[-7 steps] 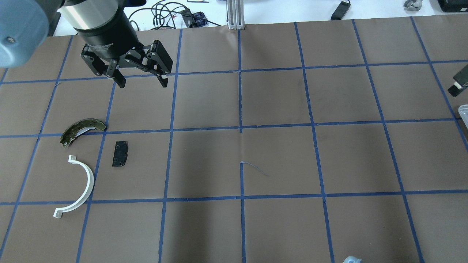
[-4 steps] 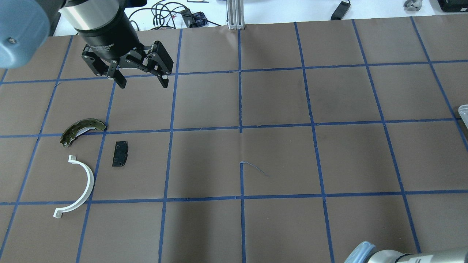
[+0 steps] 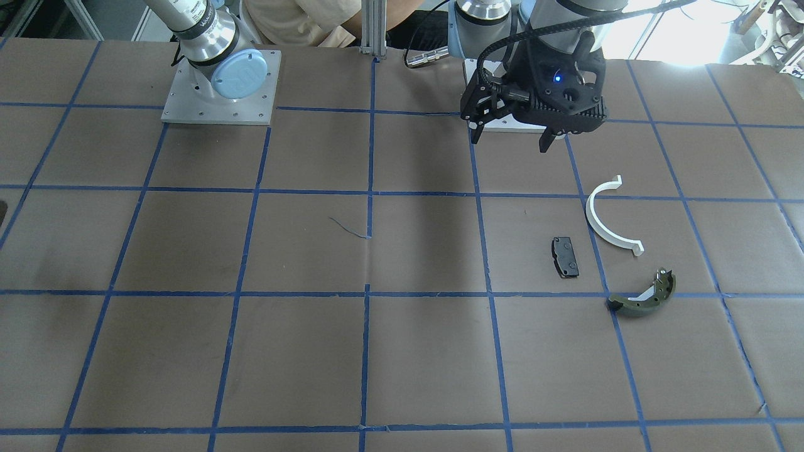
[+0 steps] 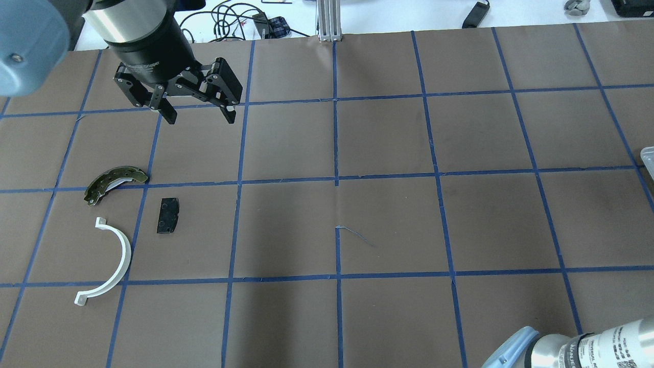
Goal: Place bearing gear from tray to pile
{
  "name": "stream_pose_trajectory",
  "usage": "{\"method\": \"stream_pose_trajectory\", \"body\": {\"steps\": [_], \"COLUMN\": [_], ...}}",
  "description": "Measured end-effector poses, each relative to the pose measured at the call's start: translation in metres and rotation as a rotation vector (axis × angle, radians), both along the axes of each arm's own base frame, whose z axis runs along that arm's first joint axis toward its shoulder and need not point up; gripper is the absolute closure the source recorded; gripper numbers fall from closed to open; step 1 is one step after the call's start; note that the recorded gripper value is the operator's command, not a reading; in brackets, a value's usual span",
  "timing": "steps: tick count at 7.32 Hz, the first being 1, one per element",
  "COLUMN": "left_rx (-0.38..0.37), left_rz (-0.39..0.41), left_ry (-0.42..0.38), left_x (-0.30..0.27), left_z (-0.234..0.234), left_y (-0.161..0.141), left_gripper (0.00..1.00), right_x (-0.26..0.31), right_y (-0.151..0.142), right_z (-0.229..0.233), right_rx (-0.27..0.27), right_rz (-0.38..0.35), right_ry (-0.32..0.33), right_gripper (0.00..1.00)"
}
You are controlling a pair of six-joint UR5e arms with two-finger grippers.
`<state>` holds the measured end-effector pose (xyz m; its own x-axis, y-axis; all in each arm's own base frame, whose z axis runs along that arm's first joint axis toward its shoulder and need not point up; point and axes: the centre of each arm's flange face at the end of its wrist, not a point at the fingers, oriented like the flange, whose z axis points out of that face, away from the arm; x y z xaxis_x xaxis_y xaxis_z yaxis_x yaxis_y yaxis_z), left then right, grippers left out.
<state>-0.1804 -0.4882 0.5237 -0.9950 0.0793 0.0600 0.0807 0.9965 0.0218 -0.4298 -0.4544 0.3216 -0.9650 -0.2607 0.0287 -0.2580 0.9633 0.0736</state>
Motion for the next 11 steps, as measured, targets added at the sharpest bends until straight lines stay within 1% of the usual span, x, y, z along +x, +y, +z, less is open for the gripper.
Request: {"method": "stream_pose_trajectory", "body": {"steps": [1,2,3,4,6,7,8,9,10,11], "left_rx": [0.0,0.001,0.0,0.0,-0.002,-0.006,-0.008,-0.01,-0.012,-0.011], "left_rz": [0.0,0.0,0.0,0.0,0.0,0.0,0.001,0.002,0.004,0.007], "left_ry": [0.0,0.0,0.0,0.0,0.002,0.003,0.001,-0.001,-0.002,-0.001], "left_x": [0.0,0.0,0.0,0.0,0.0,0.0,0.0,0.001,0.002,0.004], "left_z": [0.0,0.0,0.0,0.0,0.001,0.003,0.004,0.006,0.007,0.007], "left_y": [0.0,0.0,0.0,0.0,0.0,-0.001,-0.001,-0.001,0.0,-0.001], "left_gripper": [0.0,0.0,0.0,0.0,0.0,0.0,0.0,0.0,0.0,0.0], "right_x": [-0.011,-0.021,-0.029,-0.034,-0.043,-0.049,-0.054,-0.056,-0.057,-0.059], "right_y": [0.001,0.003,0.006,0.01,0.018,0.023,0.027,0.028,0.029,0.028], "right_z": [-0.026,-0.052,-0.072,-0.087,-0.112,-0.123,-0.13,-0.134,-0.137,-0.139], "right_rx": [-0.002,-0.021,-0.035,-0.046,-0.04,-0.032,-0.028,-0.027,-0.027,-0.028], "right_rz": [-0.002,-0.001,0.003,0.001,-0.001,-0.005,-0.003,0.001,0.003,0.005], "right_ry": [0.021,0.05,0.052,0.037,0.0,-0.015,-0.022,-0.025,-0.026,-0.023], "right_gripper": [0.0,0.0,0.02,0.07,0.08,0.11,0.27,0.46,0.47,0.52]}}
